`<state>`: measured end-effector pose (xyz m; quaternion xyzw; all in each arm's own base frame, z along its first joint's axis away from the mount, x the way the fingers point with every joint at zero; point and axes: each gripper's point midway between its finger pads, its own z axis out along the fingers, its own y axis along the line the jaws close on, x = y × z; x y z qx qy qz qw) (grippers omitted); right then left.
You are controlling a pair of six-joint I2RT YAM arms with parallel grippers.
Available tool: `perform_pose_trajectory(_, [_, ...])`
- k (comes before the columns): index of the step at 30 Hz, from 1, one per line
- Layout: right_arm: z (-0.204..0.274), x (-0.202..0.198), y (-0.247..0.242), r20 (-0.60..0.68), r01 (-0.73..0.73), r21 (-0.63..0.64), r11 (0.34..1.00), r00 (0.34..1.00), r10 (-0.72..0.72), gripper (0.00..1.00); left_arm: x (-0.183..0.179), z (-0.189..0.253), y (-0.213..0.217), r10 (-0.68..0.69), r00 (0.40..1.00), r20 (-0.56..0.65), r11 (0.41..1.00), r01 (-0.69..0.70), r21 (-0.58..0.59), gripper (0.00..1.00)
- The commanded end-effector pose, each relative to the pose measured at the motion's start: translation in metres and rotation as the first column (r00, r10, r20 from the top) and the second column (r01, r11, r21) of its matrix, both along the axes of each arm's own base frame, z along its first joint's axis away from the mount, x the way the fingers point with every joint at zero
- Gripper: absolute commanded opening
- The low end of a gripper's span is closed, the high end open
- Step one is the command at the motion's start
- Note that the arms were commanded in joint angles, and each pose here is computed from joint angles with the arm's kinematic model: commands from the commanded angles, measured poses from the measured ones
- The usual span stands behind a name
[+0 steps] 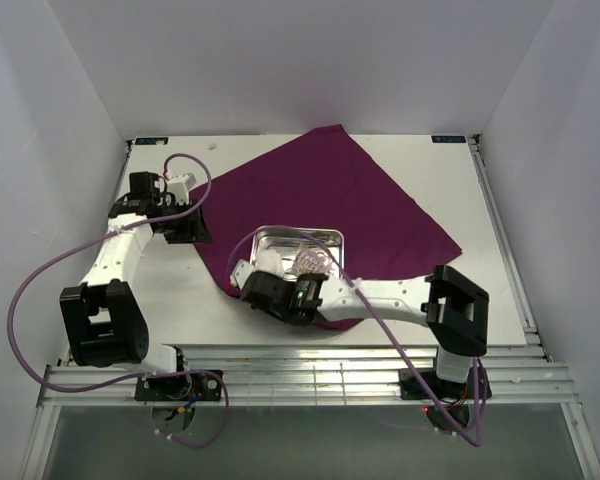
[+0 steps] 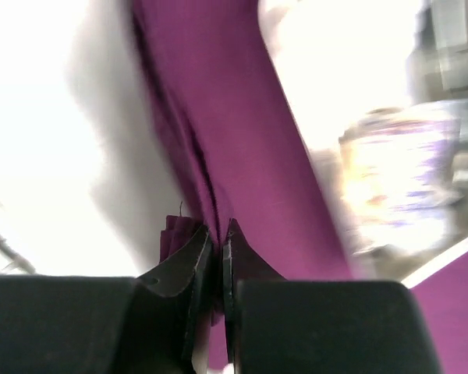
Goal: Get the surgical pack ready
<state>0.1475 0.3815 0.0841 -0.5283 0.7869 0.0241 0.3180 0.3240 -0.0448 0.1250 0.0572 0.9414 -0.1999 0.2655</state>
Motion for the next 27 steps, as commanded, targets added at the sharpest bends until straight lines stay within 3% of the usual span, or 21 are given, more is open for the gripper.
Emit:
perform_pose_trajectory(1, [0.056,0.060,0.002,0.110,-0.012,0.076,0.997,0.994,0.004,0.08,0.019,0.033,-0.009,-0.058,0.992,0.112,0.997,0.063,-0.042,0.59])
perform_pose_trajectory(7, [0.107,0.172,-0.007,0.311,-0.037,0.075,0.996,0.950,0.012,0.08,0.051,0.063,-0.012,-0.084,0.977,0.194,0.994,0.096,-0.052,0.59])
perform_pose_trajectory(11, [0.131,0.241,-0.015,0.366,-0.010,0.138,0.990,0.930,-0.041,0.08,0.071,0.066,-0.018,-0.094,0.977,0.189,0.989,0.114,-0.098,0.59])
perform_pose_trajectory(22, [0.097,0.317,0.017,0.443,-0.035,0.102,0.994,0.897,-0.014,0.08,0.094,0.027,-0.055,-0.214,0.969,0.127,0.967,0.228,-0.114,0.58])
perform_pose_trajectory(27, [0.082,0.343,0.001,0.474,0.089,0.080,0.993,0.873,-0.116,0.10,0.106,0.011,-0.079,-0.254,0.962,0.104,0.955,0.266,-0.129,0.58])
